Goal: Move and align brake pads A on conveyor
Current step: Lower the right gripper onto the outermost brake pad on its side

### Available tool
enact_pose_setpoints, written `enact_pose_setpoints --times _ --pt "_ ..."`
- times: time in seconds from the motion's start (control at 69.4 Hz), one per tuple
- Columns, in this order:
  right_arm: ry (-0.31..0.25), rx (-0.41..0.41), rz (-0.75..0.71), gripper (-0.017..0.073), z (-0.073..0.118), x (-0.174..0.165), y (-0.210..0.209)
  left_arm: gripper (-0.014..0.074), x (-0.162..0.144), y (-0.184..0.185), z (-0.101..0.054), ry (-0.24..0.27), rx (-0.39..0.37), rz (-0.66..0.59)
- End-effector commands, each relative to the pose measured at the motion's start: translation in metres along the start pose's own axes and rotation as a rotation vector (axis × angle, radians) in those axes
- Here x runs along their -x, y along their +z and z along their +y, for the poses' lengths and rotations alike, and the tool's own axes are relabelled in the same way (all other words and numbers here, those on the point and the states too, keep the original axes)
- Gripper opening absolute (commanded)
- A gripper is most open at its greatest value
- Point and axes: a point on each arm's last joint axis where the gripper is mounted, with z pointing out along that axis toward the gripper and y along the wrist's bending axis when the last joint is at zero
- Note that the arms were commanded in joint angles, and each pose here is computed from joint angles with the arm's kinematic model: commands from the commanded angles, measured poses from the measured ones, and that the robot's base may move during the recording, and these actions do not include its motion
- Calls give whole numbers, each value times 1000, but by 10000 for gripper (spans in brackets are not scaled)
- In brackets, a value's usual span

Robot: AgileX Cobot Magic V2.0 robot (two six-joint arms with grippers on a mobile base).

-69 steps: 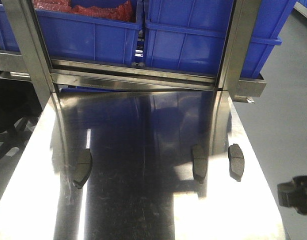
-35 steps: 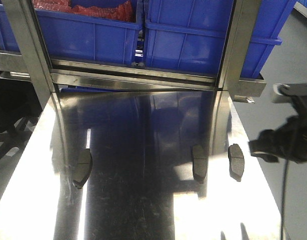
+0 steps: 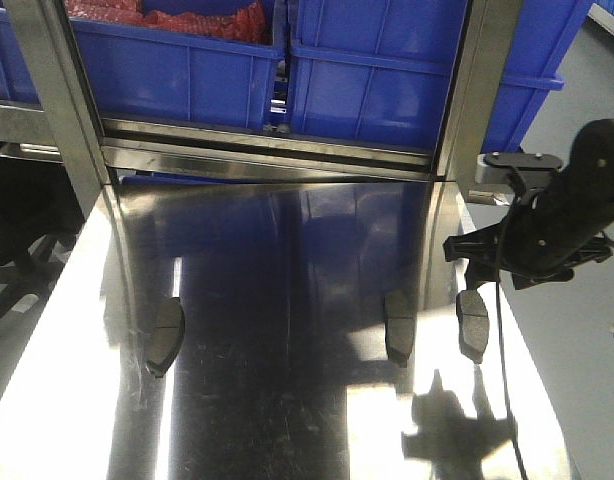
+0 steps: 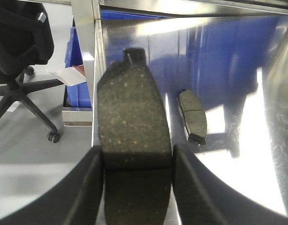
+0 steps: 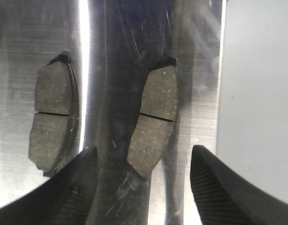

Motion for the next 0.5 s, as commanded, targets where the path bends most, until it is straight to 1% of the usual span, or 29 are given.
enact_pose_setpoints --times 0.0,0.115,0.245,0.274,0.36,0.404,0.49 --pt "-1 4 -37 427 3 14 -10 -8 17 -5 -2 -14 -16 -114" --pt "18 -9 37 427 3 19 4 -8 17 -5 -2 -14 -16 -114" --pt "-3 -43 70 427 11 23 20 -8 17 -5 -2 -14 -16 -114" --pt "3 -59 68 427 11 25 23 -8 17 -5 -2 -14 -16 -114" --pt "53 -77 70 427 11 29 31 -8 17 -5 -2 -14 -16 -113" --pt "63 -80 75 427 11 31 35 -8 17 -5 -2 -14 -16 -113" --pt "63 -83 86 427 11 34 40 -8 17 -5 -2 -14 -16 -113"
